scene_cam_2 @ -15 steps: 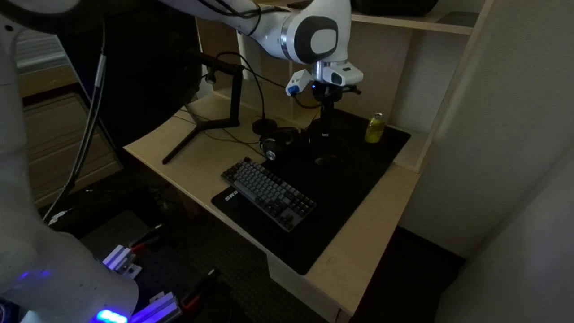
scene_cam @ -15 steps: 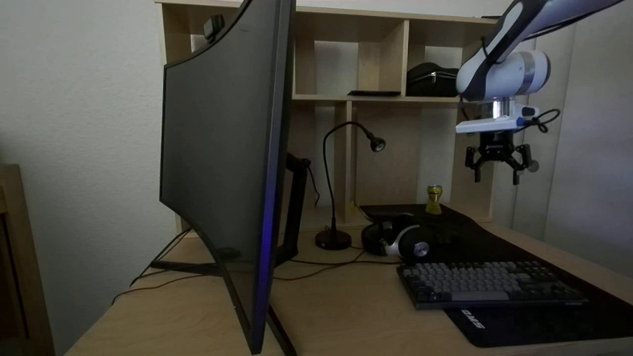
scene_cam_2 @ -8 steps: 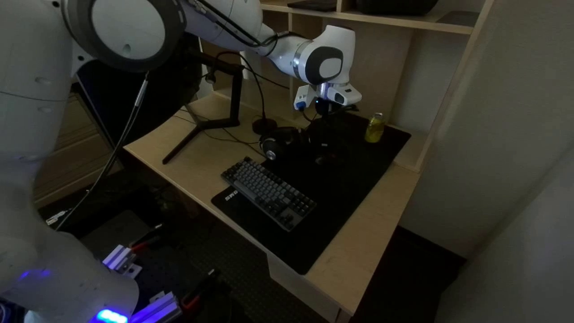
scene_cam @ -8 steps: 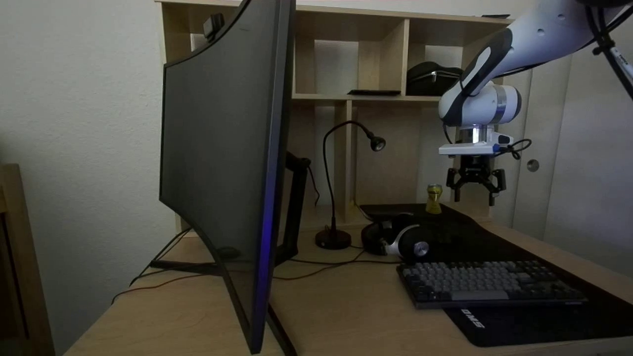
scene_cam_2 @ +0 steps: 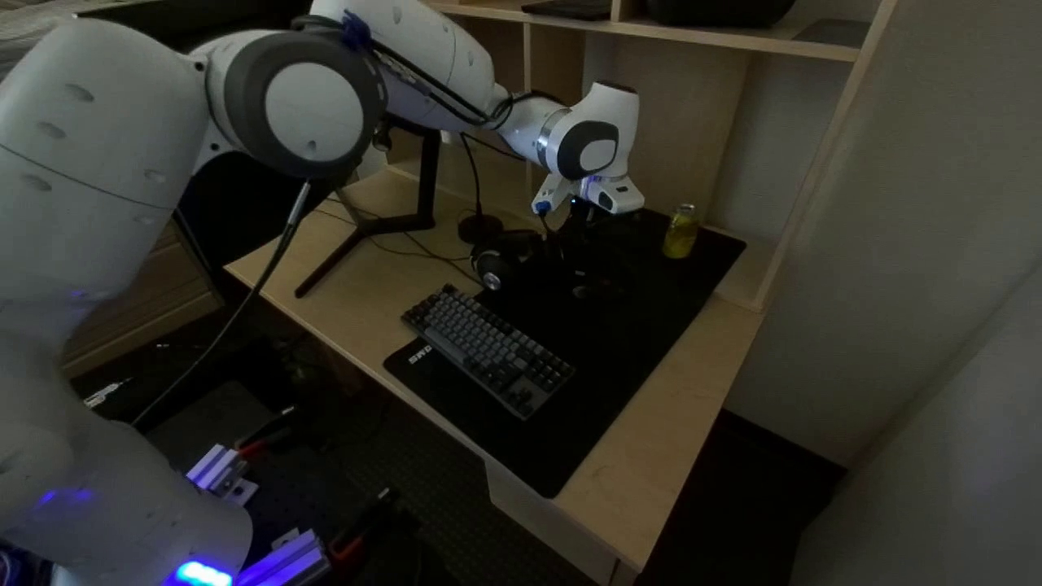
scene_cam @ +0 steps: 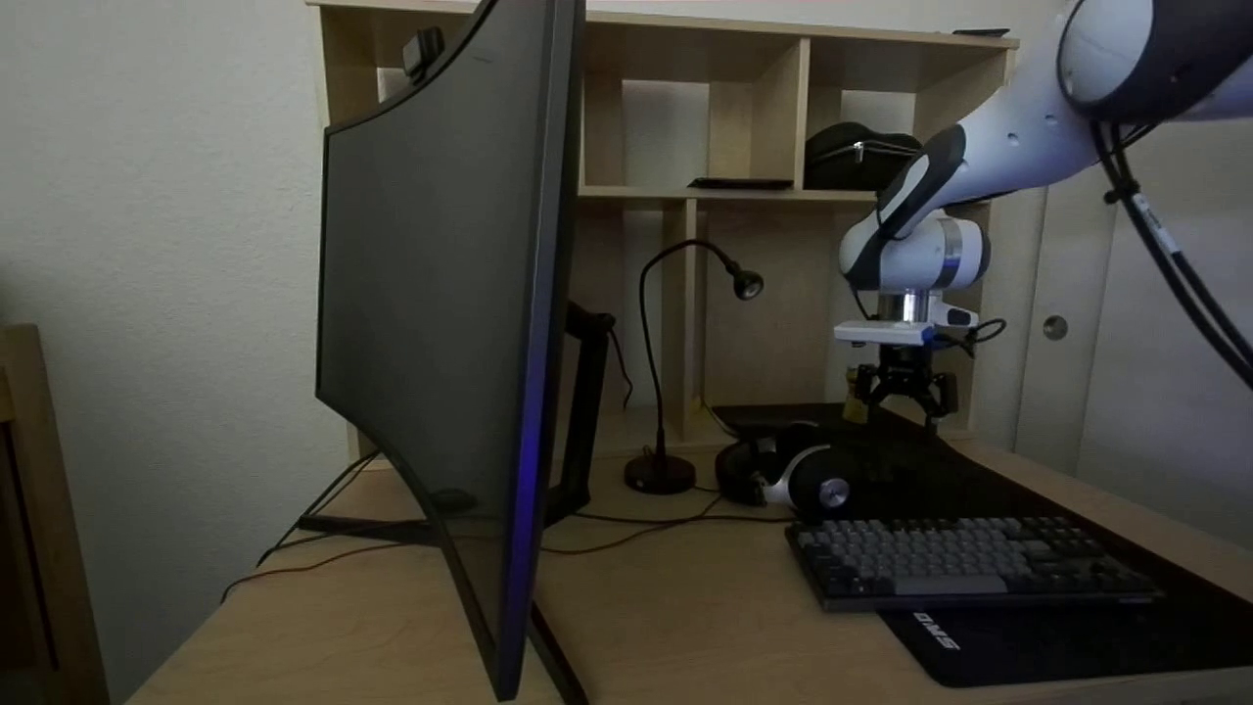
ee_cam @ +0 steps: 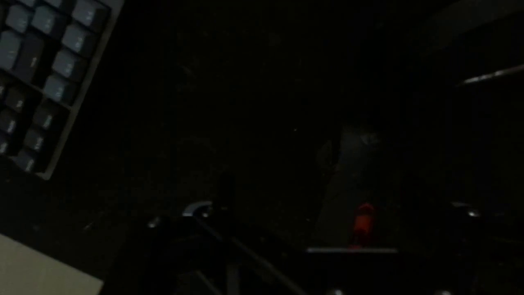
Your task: Place the mouse to the right of the keyboard
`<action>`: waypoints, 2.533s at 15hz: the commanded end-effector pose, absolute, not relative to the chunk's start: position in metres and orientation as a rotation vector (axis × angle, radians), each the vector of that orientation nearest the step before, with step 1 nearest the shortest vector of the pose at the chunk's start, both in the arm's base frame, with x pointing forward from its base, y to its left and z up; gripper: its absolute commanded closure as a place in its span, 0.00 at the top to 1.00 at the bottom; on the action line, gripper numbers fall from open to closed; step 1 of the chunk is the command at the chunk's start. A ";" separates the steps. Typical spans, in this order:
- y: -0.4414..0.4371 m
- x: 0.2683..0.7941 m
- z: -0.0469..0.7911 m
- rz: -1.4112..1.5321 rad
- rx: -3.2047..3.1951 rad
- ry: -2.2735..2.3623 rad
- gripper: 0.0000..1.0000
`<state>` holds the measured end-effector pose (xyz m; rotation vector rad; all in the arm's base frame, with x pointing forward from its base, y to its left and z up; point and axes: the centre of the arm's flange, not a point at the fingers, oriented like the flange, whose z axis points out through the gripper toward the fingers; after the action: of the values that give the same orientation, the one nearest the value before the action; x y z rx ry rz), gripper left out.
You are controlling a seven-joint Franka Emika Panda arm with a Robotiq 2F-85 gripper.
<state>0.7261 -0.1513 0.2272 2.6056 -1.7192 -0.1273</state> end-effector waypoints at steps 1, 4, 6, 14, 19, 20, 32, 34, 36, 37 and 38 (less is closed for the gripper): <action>-0.166 0.767 0.208 -0.105 2.561 -1.801 1.00; -0.159 0.745 0.204 -0.089 2.548 -1.797 1.00; -0.162 0.748 0.200 -0.080 2.540 -1.807 1.00; -0.166 0.758 0.150 0.031 2.513 -1.942 1.00; -0.166 0.755 0.153 0.040 2.503 -1.930 1.00; -0.166 0.755 0.152 0.041 2.502 -1.931 1.00; -0.178 0.748 0.174 0.115 2.562 -1.958 0.45; -0.202 0.732 0.201 0.097 2.667 -1.771 0.45; -0.239 0.712 0.224 0.067 2.773 -1.612 0.45; -0.256 0.704 0.235 0.066 2.823 -1.540 0.45; -0.276 0.694 0.241 0.057 2.865 -1.470 0.45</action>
<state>0.7427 -0.2306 0.2102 2.7354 -1.6452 0.1317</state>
